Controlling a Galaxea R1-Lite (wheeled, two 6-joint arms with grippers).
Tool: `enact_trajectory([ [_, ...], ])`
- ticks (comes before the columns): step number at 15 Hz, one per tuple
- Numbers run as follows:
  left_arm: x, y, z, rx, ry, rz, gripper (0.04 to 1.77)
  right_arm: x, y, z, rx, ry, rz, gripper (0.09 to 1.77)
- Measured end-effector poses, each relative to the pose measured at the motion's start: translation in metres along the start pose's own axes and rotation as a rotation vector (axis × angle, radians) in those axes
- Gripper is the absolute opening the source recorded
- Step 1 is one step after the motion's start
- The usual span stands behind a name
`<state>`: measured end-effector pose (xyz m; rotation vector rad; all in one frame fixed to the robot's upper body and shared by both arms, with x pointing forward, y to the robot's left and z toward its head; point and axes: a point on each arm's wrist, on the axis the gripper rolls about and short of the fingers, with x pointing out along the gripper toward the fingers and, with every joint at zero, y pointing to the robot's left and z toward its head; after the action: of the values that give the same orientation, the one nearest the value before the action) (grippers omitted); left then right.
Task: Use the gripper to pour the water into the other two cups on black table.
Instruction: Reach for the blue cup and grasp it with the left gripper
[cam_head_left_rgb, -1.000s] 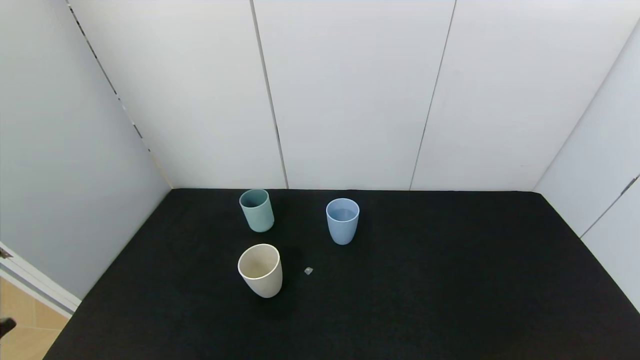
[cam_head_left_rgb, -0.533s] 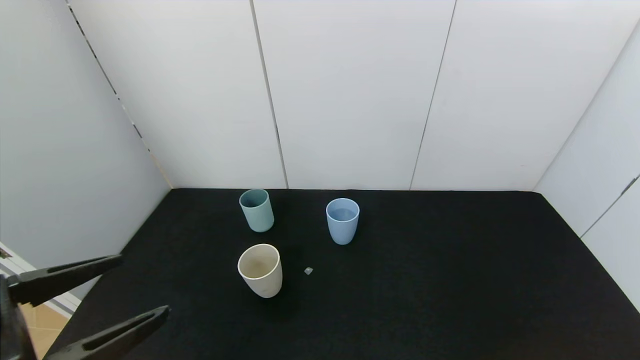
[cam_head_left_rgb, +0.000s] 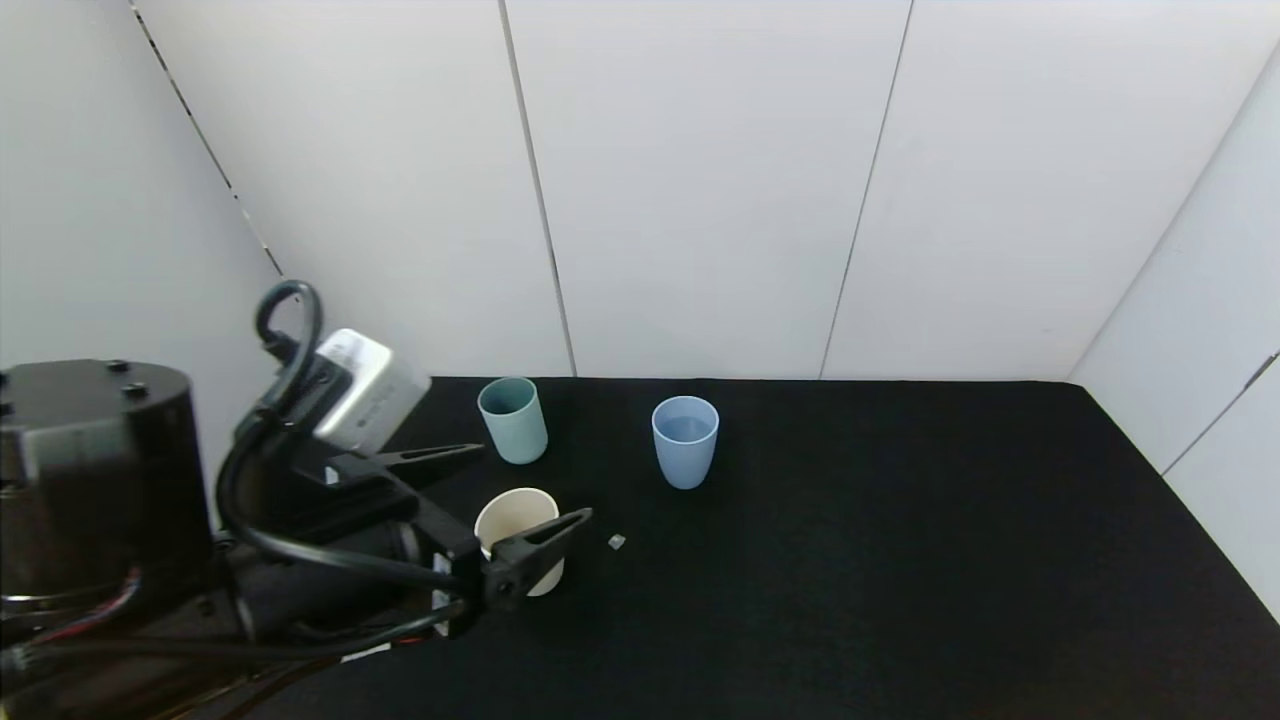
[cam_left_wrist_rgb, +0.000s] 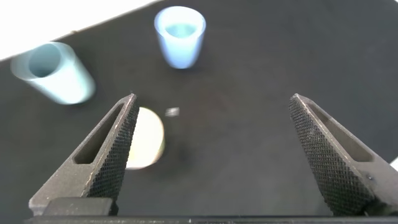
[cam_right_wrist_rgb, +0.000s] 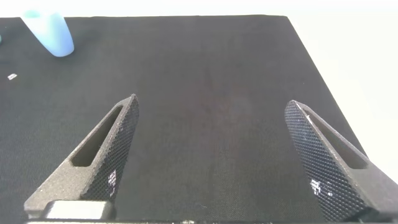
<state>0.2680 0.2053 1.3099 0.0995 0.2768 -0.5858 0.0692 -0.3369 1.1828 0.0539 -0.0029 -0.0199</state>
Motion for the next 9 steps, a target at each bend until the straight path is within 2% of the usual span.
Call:
enact_trajectory([
  [2, 0.022, -0.012, 0.001, -0.019, 0.03, 0.008, 1.72, 0.0, 0.0, 0.0, 0.0, 0.0, 0.0, 1.71],
  [4, 0.044, -0.023, 0.0, -0.02, 0.051, 0.056, 1.72, 0.0, 0.0, 0.0, 0.0, 0.0, 0.0, 1.71],
  [9, 0.095, -0.048, -0.01, -0.036, 0.051, 0.18, 1.72, 0.0, 0.0, 0.0, 0.0, 0.0, 0.0, 1.71],
])
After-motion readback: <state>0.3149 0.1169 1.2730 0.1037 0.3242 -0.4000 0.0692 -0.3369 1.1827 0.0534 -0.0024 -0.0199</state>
